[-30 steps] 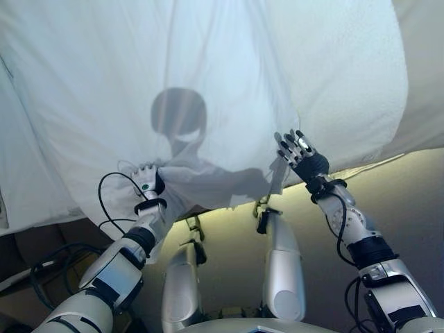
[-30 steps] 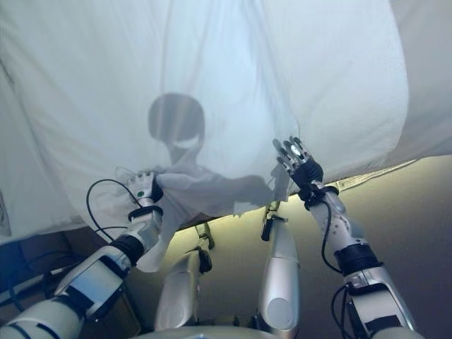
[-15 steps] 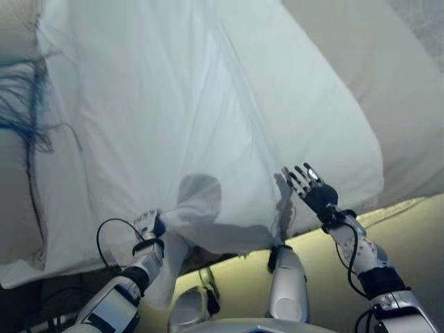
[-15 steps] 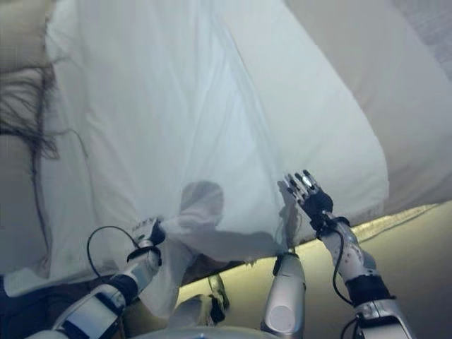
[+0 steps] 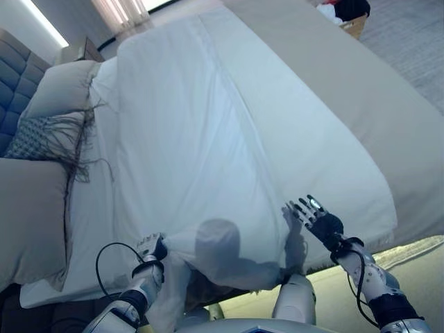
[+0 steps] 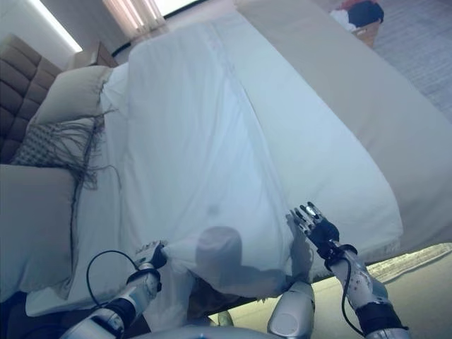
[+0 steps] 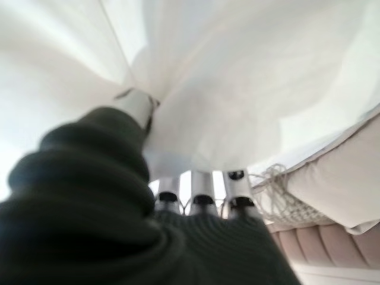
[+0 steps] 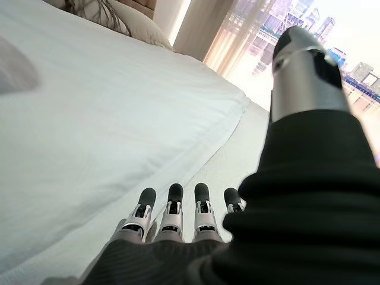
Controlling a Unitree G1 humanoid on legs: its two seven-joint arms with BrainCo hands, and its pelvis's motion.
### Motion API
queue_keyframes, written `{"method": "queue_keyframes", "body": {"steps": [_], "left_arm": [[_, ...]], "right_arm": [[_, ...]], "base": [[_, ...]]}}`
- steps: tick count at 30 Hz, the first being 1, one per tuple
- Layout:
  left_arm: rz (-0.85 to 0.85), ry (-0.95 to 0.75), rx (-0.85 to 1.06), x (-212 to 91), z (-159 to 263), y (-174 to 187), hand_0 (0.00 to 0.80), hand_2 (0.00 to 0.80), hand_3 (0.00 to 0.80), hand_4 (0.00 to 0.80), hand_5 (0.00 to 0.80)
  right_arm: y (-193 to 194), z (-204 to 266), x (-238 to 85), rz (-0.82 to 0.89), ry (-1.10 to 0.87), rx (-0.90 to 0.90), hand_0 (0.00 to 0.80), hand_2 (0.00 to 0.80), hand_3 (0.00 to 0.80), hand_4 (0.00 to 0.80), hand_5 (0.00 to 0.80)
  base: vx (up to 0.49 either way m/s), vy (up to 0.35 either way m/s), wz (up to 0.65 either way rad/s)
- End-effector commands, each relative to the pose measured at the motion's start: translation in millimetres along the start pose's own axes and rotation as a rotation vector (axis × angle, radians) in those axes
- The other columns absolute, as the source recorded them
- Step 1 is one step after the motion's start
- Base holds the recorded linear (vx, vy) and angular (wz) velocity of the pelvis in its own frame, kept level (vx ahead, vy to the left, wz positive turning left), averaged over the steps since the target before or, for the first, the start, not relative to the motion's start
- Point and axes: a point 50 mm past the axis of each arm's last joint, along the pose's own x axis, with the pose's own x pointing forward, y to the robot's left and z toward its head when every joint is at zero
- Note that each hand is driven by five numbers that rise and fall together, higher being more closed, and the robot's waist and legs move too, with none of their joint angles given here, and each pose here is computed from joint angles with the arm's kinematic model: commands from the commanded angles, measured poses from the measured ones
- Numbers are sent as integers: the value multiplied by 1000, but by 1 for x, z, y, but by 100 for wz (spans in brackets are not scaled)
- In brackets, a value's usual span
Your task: Make the bed neatly
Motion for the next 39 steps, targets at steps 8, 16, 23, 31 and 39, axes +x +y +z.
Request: {"method": "queue_keyframes", "body": {"steps": [8,16,23,31,39], "left_arm": [[-66,159,60,-32,-62,-22,0,0,0,0,0],[165,155,-178,-12,-50,13,0,0,0,0,0],[371,1,-246,24,1,71,0,0,0,0,0],[591,-116,-159,41,35,125,0,0,0,0,0],[392,65,-65,36,9,90,0,0,0,0,0]], "right_arm": [[21,3,7,79,-128,121,0,0,0,0,0],[13,12,5,72,-109,58,0,0,0,0,0],[42,51,20,198,-257,62,0,0,0,0,0],[112,81,42,389,-441,83,0,0,0,0,0],[118,111,34,400,-487,42,0,0,0,0,0]], "base": [[5,-98,12],[23,105,15],[-250,-99,10],[-210,-103,2],[-43,113,-6]]}}
